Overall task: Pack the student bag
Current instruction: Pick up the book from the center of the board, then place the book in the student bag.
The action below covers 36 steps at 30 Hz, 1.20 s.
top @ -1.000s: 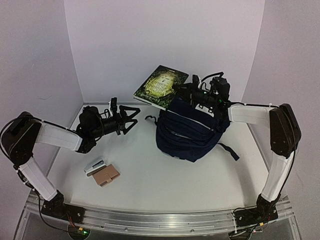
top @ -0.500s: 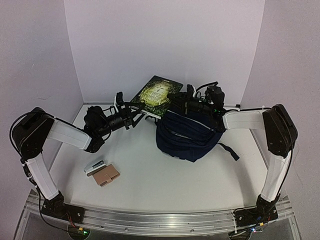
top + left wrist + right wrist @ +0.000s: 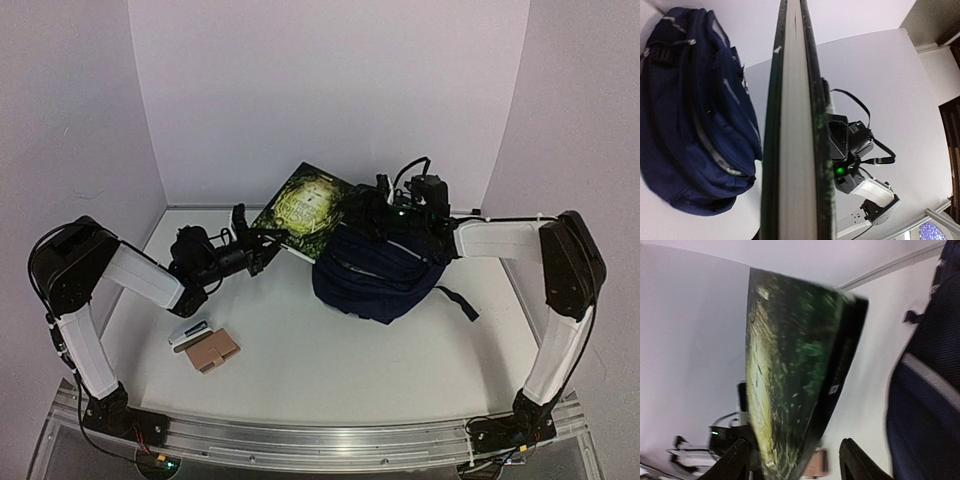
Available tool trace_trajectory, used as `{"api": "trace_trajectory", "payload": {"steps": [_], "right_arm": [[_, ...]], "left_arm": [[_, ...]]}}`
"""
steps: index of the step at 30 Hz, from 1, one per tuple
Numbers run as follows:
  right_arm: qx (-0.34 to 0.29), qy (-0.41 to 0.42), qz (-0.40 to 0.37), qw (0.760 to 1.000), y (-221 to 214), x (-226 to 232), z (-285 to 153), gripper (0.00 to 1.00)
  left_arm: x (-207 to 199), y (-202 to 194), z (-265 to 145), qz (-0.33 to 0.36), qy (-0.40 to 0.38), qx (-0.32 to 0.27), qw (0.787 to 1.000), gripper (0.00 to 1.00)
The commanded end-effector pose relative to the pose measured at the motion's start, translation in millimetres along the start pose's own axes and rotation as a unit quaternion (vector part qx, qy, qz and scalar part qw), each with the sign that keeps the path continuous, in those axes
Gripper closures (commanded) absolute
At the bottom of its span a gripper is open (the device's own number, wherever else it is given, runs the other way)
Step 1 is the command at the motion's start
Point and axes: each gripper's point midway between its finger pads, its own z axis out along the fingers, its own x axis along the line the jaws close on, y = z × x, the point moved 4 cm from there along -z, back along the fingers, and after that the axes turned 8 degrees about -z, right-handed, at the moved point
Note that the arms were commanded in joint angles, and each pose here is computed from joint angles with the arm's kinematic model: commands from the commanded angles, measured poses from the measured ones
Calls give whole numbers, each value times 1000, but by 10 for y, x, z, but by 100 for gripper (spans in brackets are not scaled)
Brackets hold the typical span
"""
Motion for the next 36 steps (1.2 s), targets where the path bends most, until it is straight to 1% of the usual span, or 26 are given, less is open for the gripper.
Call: {"api": "trace_trajectory", "payload": {"steps": [1,2,6,9,12,14,15,17,20,22,26,27,29,34,36], "right_arm": [[35,-138,-226,964,109,22,-366,37],[56,-162,-265,949,76,-35,-403,37],[114,-243,-367,891,-40,-241,-480,37],[160,-278,-445,836,-194,-316,-432,34],[191,-304,-493,793,-291,-419,-401,33],[201,-325,-507,772,-289,-513,-391,34],[204,-335,-512,764,-275,-557,-384,35],[206,-359,-521,747,-225,-630,-387,41],[205,-366,-525,741,-184,-653,-350,53],[201,-371,-526,738,-142,-651,-324,64],[184,-379,-533,734,5,-544,-297,97],[179,-376,-534,736,40,-487,-290,100],[172,-359,-533,747,108,-319,-281,100],[163,-267,-521,794,175,222,-239,100],[165,-240,-516,806,195,397,-243,100]], "left_arm": [[-466,44,-207,25,-59,-42,997,100],[-462,33,-246,23,-51,-45,997,100],[-469,-9,-369,26,-18,-49,998,100],[-513,-41,-437,34,1,-47,998,100],[-566,-70,-510,44,18,-45,998,100],[-580,-102,-564,48,29,-42,998,100],[-580,-117,-592,48,33,-41,997,100],[-571,-149,-663,45,42,-41,997,100],[-526,-212,-761,38,55,-36,997,100],[-482,-267,-815,34,63,-28,997,100],[-425,-370,-923,29,80,-9,996,100],[-417,-397,-942,29,85,-2,996,100],[-414,-448,-963,32,89,12,995,100],[-372,-611,-971,28,89,58,994,100],[-396,-657,-941,31,81,72,994,100]]}}
